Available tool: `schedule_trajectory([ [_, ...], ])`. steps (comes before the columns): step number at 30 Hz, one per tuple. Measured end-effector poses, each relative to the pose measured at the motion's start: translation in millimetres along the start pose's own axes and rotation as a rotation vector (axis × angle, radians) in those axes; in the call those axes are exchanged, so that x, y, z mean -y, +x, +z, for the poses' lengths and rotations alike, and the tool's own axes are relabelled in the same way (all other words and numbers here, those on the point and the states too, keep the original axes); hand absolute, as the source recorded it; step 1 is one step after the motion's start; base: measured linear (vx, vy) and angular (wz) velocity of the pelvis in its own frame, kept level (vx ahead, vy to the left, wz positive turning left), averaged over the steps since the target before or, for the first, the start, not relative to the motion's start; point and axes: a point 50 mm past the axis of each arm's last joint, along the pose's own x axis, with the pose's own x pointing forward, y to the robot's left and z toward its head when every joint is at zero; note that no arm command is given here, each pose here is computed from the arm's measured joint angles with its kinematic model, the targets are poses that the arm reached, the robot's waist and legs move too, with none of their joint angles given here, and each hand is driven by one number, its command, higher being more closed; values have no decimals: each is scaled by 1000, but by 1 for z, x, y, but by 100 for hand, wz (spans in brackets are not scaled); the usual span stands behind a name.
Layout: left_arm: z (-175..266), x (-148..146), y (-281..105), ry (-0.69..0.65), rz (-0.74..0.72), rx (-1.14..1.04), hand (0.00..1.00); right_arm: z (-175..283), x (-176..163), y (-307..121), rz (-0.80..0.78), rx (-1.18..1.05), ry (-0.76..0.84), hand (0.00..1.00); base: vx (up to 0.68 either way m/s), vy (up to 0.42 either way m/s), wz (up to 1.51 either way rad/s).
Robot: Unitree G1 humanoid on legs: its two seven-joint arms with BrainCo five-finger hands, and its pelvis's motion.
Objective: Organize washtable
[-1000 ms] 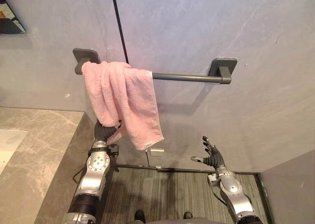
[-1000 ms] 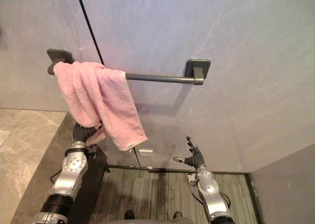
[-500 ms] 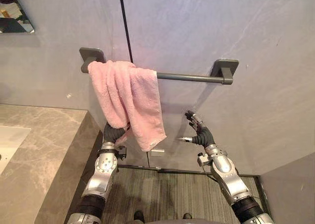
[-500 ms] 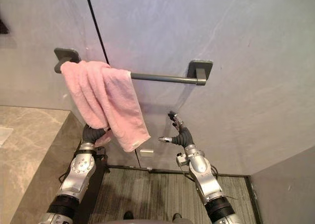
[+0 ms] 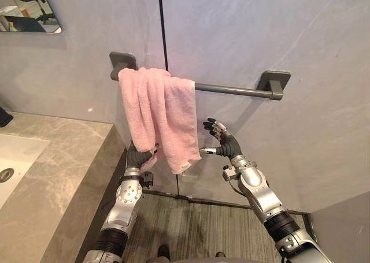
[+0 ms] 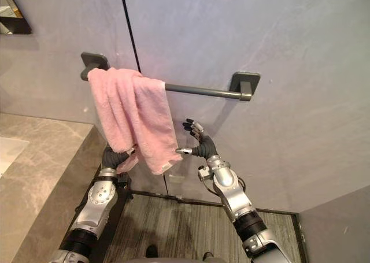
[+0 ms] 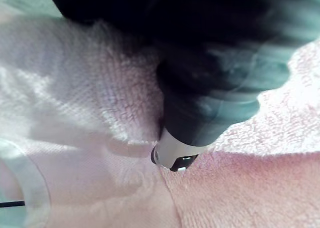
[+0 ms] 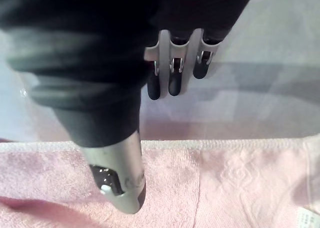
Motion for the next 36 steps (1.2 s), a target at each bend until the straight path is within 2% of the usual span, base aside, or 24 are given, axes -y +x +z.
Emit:
schedule_trajectory([
  [3,1,1,1,-16,-3,0,100,4,-6,11,25,3,-5,0,-35,-3,10],
  [4,1,1,1,-25,-1,-1,100,4,-9,15,31,1,-7,100,-25,-1,3],
  [14,8,3,6,-49,-1,22,100,14,-11,35,45,4,-37,100,0,0,0],
  [29,10,2,6,-67,-11,27,100,20,-6,35,44,26,-17,100,0,0,0],
  [36,13,-6,7,-74,22,44,100,28,17,18,-46,91,28,100,0,0,-1],
])
